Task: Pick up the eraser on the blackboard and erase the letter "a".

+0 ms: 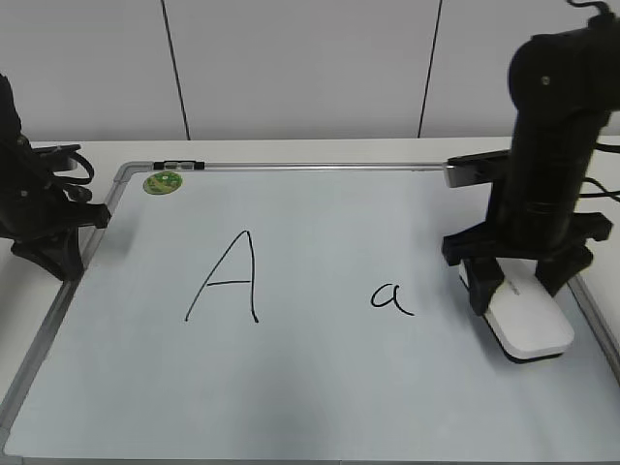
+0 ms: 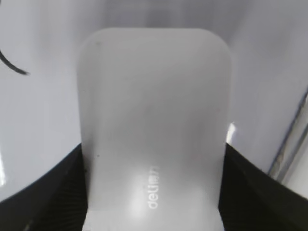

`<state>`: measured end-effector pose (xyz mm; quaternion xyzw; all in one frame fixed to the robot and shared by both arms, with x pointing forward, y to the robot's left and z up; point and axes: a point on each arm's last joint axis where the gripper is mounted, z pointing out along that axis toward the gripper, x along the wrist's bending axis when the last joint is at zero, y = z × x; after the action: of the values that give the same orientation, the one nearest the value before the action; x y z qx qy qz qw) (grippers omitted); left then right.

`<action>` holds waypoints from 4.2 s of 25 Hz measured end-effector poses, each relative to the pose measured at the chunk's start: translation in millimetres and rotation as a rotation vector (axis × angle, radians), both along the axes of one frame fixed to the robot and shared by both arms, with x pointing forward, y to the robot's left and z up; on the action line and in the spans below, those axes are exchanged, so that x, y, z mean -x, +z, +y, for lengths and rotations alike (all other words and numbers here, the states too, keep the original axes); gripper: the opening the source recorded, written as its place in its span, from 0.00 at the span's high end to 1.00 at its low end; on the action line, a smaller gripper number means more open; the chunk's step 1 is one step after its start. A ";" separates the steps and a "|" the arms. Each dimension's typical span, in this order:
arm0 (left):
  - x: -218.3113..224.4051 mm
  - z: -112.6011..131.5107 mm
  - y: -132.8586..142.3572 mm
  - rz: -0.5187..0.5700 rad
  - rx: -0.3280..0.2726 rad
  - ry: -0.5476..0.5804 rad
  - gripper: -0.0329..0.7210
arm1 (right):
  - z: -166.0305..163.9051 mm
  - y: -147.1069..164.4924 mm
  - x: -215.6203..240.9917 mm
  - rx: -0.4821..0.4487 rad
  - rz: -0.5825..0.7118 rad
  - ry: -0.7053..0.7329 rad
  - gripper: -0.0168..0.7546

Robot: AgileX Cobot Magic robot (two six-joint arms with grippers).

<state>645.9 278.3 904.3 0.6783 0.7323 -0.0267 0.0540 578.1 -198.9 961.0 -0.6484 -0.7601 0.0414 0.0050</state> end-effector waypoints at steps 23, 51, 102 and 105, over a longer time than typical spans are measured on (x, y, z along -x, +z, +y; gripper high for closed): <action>0.0 -0.2 0.0 0.000 0.002 0.001 0.88 | 63.6 -40.5 -64.0 -0.056 0.056 0.116 0.31; -0.1 0.5 0.2 0.001 0.004 0.005 0.88 | 86.0 64.1 -66.4 -0.098 -0.277 0.168 0.31; 0.1 0.3 -0.1 0.004 0.007 0.006 0.87 | -74.1 -14.6 -0.6 -0.034 0.032 -0.187 0.31; 0.1 0.3 -0.1 0.004 0.007 0.006 0.87 | -73.0 -18.7 -15.3 -0.033 0.046 -0.177 0.31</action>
<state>645.8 278.6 904.2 0.6758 0.7344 -0.0303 0.0548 593.4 -272.0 942.3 -0.7116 -0.7003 0.0434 0.0368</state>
